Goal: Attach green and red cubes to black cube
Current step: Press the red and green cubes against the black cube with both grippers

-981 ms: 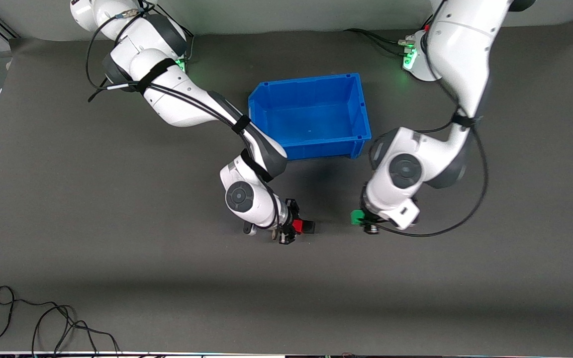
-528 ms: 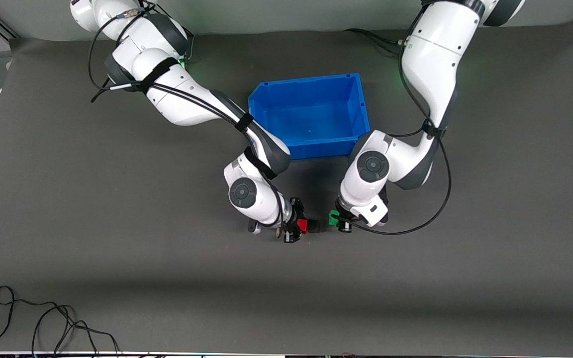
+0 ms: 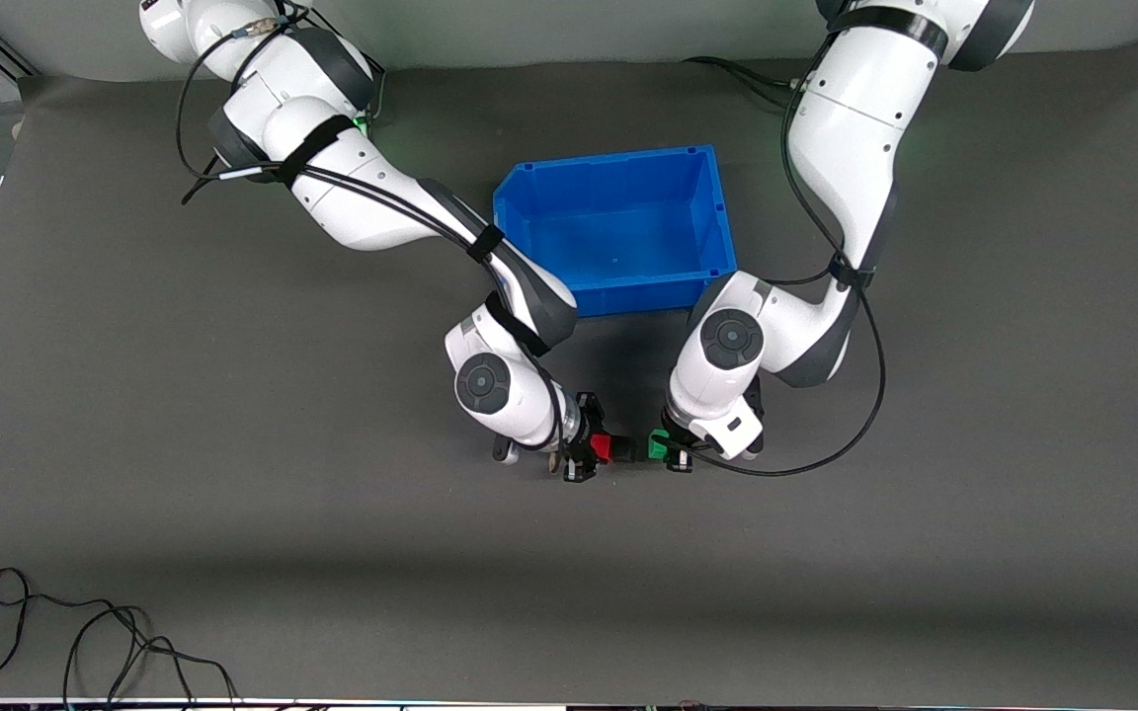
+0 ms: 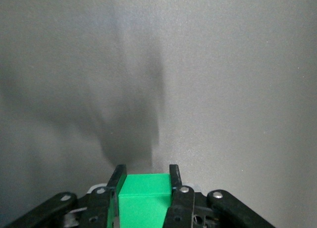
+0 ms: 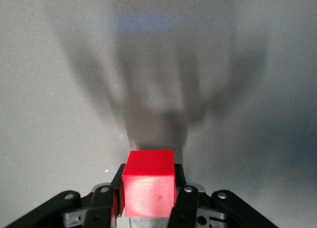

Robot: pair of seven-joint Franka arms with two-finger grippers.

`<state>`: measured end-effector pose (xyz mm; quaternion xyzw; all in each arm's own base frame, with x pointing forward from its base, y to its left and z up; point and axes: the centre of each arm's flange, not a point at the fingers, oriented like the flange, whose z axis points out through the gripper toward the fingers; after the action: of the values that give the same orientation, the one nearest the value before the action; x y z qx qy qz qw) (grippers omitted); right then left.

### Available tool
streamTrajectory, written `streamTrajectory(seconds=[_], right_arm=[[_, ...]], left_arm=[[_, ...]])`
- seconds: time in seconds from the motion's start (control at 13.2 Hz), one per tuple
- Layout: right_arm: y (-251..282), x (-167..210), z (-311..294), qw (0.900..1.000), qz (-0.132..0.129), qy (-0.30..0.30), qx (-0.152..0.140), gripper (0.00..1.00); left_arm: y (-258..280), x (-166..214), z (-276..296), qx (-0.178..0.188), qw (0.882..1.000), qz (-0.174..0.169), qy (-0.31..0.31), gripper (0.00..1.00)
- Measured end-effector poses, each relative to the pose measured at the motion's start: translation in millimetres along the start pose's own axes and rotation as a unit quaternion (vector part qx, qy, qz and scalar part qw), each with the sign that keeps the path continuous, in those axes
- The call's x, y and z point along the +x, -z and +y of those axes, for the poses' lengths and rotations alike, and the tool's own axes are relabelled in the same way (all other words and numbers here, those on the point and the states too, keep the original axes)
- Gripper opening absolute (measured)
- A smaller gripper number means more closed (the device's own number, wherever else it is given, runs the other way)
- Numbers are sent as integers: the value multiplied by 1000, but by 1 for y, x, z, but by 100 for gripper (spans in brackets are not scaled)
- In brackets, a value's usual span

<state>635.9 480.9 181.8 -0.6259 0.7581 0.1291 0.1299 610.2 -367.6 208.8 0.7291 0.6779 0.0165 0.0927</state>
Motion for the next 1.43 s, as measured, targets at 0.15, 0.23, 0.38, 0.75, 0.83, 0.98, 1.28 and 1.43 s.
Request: streamTrajectory(seconds=[0.15,0.23,0.38,0.75,0.83,0.98,1.28,1.43], right_arm=[[-1,1,0,1000,0,0,0,40],[-1,1,0,1000,0,0,0,40],[-1,1,0,1000,0,0,0,40],[-10,5,1,1000,3,-2,-3,40],[-11,6,1,1000,3,-2,-3,40],[-11,6,1,1000,3,-3,-3,40],[-11,6,1,1000,3,-3,-2,40],[-11,6,1,1000,2,-3,-2,40]], left_arm=[[-1,-2,4,-5,1000,-2,-1,37],[-3,-3,6,-6,1000,-2,-1,37],[-7,-5,8,-7,1000,-3,-2,37],[-13,-10,8,-7,1000,-3,-7,37],[-14,-11,7,-7,1000,-2,-9,37],[-18,-12,5,-5,1000,0,-11,37],[-22,-14,2,-3,1000,1,-14,37],[-23,-16,1,-1,1000,1,-15,37]])
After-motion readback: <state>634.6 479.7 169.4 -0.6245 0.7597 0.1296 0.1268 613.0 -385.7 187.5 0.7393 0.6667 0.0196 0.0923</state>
